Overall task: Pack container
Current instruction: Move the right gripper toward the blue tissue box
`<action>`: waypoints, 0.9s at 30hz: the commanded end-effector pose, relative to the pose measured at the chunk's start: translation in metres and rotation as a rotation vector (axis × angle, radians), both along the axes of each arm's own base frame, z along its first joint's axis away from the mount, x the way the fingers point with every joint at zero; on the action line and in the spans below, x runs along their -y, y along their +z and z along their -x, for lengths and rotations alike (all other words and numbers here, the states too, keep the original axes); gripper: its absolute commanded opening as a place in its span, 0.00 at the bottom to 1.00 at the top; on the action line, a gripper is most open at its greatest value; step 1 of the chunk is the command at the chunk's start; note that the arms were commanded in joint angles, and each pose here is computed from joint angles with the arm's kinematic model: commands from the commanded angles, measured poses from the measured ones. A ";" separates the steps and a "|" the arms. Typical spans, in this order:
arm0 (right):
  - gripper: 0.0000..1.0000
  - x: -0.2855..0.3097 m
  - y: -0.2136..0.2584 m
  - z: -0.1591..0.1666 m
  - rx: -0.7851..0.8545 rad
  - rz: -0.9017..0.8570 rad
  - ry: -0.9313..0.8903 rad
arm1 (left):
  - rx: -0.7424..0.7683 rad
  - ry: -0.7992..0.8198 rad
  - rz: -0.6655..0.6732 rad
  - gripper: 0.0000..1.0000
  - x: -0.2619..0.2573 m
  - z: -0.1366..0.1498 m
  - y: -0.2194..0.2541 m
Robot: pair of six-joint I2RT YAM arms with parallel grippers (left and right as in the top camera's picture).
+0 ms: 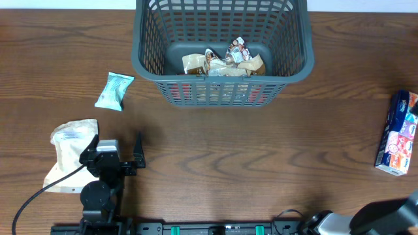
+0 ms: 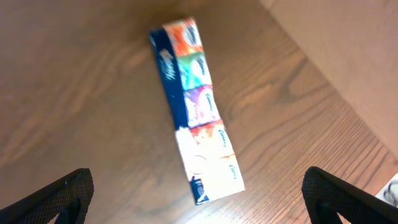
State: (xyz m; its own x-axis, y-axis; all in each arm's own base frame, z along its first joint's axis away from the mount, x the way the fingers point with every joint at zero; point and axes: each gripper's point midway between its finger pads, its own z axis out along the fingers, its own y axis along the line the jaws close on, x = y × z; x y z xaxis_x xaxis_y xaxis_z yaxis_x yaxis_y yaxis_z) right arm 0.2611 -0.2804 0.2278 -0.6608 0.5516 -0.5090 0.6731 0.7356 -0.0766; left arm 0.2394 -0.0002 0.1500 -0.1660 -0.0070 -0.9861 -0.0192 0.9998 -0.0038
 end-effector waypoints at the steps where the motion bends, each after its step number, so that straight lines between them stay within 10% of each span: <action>1: 0.99 0.014 -0.021 0.004 -0.039 -0.048 0.022 | -0.030 -0.005 0.005 0.99 0.001 0.000 -0.015; 27: 0.99 0.032 -0.191 -0.024 -0.227 -0.321 0.178 | -0.029 -0.006 0.005 0.99 0.001 0.000 -0.015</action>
